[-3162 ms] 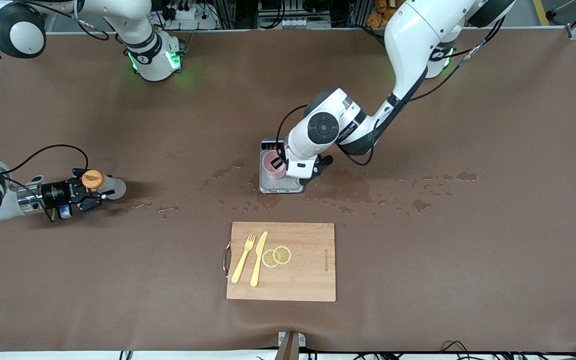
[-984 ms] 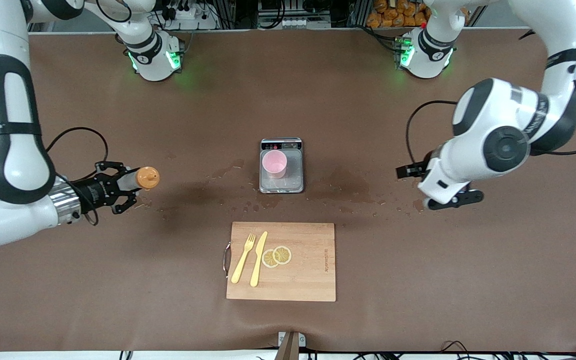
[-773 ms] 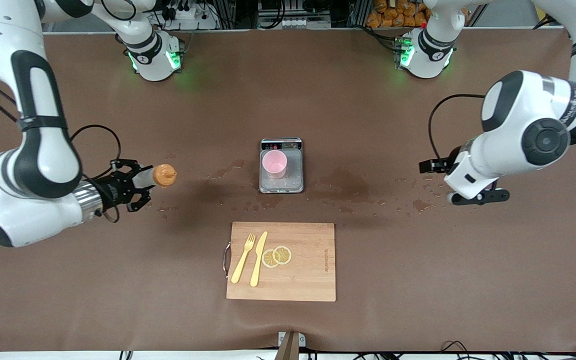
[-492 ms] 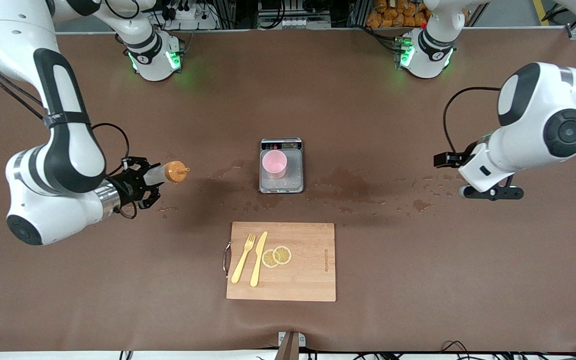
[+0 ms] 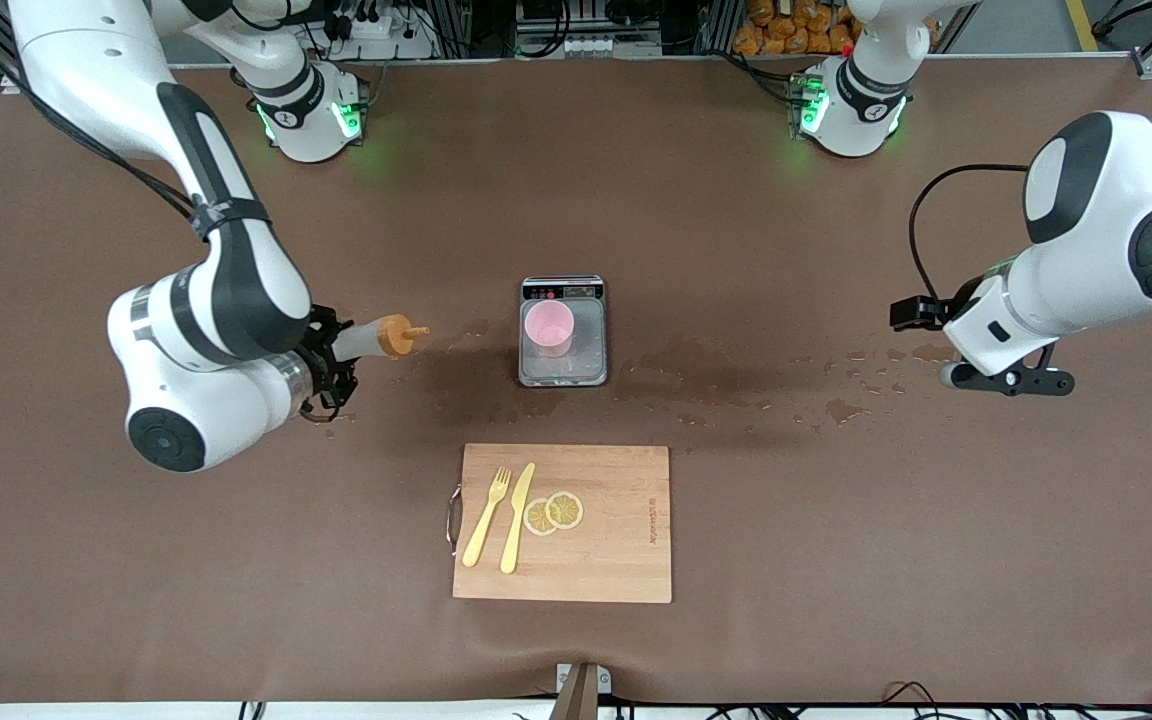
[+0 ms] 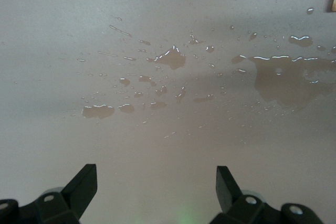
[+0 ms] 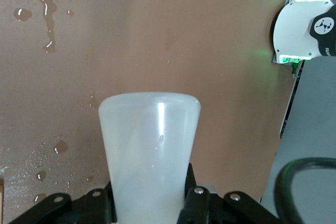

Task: Add sauce to pink cup with both arms
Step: 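Lift the bottle with the right gripper toward the pink cup while the left gripper retracts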

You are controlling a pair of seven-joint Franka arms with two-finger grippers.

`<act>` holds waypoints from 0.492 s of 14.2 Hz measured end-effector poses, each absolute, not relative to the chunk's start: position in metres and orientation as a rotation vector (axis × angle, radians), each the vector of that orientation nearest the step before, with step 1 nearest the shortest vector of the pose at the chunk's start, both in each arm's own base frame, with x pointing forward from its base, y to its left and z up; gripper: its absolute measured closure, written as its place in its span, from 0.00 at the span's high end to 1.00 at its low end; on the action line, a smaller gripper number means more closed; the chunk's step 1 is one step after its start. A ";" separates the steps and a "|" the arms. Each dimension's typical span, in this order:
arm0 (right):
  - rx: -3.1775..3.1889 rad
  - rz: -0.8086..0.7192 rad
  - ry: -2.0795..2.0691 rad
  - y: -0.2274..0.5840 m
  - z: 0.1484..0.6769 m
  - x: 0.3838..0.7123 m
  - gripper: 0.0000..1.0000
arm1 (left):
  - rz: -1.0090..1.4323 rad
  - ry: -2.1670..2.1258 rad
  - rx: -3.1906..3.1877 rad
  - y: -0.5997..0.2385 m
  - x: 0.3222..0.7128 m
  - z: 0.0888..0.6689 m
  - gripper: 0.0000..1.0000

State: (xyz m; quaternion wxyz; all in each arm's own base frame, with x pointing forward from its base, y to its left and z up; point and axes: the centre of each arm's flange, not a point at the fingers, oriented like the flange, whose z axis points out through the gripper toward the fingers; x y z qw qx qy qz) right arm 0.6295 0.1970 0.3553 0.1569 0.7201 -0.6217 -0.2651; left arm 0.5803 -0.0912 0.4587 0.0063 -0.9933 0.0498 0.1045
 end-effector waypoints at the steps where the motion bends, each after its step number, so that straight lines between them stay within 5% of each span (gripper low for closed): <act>1: 2.058 -0.750 -1.785 0.200 0.356 0.629 0.44 | 0.310 0.153 -3.106 -0.091 0.579 0.465 1.00; 7: 2.030 -0.703 -1.822 0.225 0.357 0.624 0.44 | 0.207 0.092 -3.127 -0.086 0.569 0.505 1.00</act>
